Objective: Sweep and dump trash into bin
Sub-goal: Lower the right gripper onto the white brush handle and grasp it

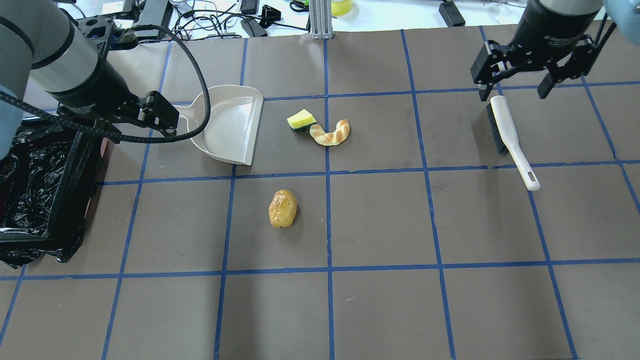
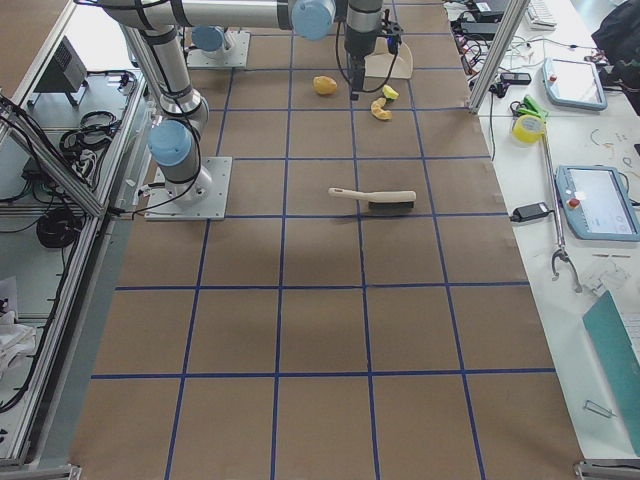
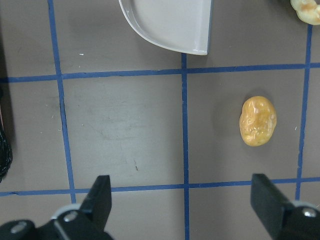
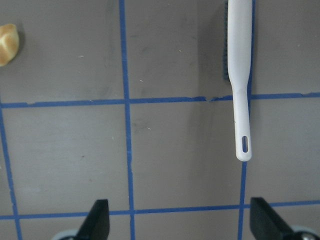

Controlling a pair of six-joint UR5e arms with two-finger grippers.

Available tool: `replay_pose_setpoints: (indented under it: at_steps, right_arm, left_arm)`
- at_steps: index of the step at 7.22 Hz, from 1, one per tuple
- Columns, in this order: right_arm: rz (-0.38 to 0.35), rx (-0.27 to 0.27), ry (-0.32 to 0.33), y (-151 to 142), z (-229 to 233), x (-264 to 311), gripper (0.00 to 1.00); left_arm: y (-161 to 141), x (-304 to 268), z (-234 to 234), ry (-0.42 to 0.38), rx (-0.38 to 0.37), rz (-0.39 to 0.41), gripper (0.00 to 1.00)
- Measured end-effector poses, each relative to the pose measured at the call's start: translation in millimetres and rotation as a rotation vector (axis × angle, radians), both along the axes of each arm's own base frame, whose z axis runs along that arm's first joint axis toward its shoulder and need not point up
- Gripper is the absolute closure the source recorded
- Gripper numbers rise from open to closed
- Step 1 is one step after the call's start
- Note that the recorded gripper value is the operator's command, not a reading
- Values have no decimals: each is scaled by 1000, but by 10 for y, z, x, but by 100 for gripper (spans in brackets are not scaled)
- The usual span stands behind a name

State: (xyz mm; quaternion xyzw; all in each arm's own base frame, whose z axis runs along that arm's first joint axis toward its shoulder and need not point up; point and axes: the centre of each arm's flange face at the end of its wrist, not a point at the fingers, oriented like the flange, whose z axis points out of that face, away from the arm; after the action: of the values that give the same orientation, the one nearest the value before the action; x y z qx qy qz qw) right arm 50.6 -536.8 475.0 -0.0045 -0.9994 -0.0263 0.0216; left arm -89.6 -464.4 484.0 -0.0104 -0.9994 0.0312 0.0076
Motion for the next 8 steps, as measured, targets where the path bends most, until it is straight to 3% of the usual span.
replay_pose_setpoints:
  at_steps: [2, 4, 6, 8]
  right_arm:
    - [86, 44, 33, -214, -691, -633, 2]
    - [104, 78, 27, -141, -1434, -1004, 1]
    - [102, 85, 25, -31, -2100, -1060, 6]
    - [98, 112, 14, 15, -2434, -1084, 10]
  left_arm:
    - [-69, 80, -88, -10, 17, 14, 0]
    - [-202, 179, -201, -12, 28, 92, 0]
    - [-365, 226, -270, -9, -29, 291, 0]
    - [-444, 264, -384, -10, -34, 600, 0]
